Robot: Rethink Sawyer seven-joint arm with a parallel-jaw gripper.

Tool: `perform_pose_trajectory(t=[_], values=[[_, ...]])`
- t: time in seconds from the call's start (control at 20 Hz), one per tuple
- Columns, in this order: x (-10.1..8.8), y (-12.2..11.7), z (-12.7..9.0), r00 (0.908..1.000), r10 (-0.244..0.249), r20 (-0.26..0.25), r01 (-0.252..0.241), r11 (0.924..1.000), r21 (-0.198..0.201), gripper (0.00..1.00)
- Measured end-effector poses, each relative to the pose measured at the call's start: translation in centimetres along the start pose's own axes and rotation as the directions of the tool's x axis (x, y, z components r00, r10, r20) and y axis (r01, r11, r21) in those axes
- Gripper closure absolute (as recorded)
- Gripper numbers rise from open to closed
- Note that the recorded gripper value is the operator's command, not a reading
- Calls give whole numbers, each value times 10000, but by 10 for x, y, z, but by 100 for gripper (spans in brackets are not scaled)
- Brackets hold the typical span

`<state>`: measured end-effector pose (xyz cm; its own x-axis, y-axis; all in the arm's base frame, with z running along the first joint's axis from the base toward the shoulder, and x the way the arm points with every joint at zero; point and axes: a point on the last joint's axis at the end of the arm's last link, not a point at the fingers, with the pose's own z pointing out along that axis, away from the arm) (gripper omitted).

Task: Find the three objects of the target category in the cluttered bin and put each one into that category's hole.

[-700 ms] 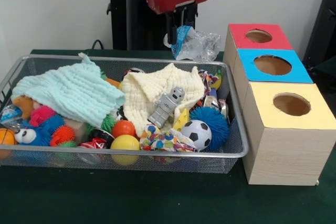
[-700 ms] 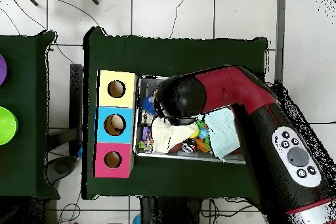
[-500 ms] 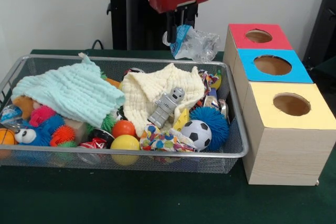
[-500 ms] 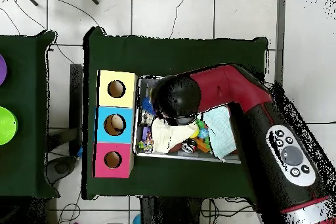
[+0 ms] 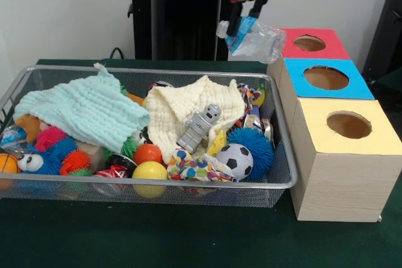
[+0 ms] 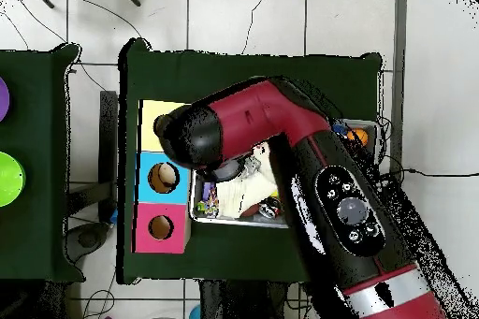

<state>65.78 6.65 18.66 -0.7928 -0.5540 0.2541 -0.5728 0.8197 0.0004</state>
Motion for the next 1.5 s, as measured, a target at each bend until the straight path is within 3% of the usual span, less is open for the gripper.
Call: perform_pose_trajectory(t=[0.3, 0.5, 0.75, 1.0, 1.5], values=[[-24, 34, -11, 9985, -552, 17, 552, 9979, 344, 100], [-40, 49, -17, 9965, -841, 40, 834, 9927, 867, 100], [-54, 60, -20, 9936, -1001, -517, 1072, 9809, 1625, 100], [-59, 66, -17, 9883, -926, -1212, 1155, 9732, 1987, 100], [-72, 75, 6, 9792, -814, -1860, 1172, 9746, 1907, 100]])
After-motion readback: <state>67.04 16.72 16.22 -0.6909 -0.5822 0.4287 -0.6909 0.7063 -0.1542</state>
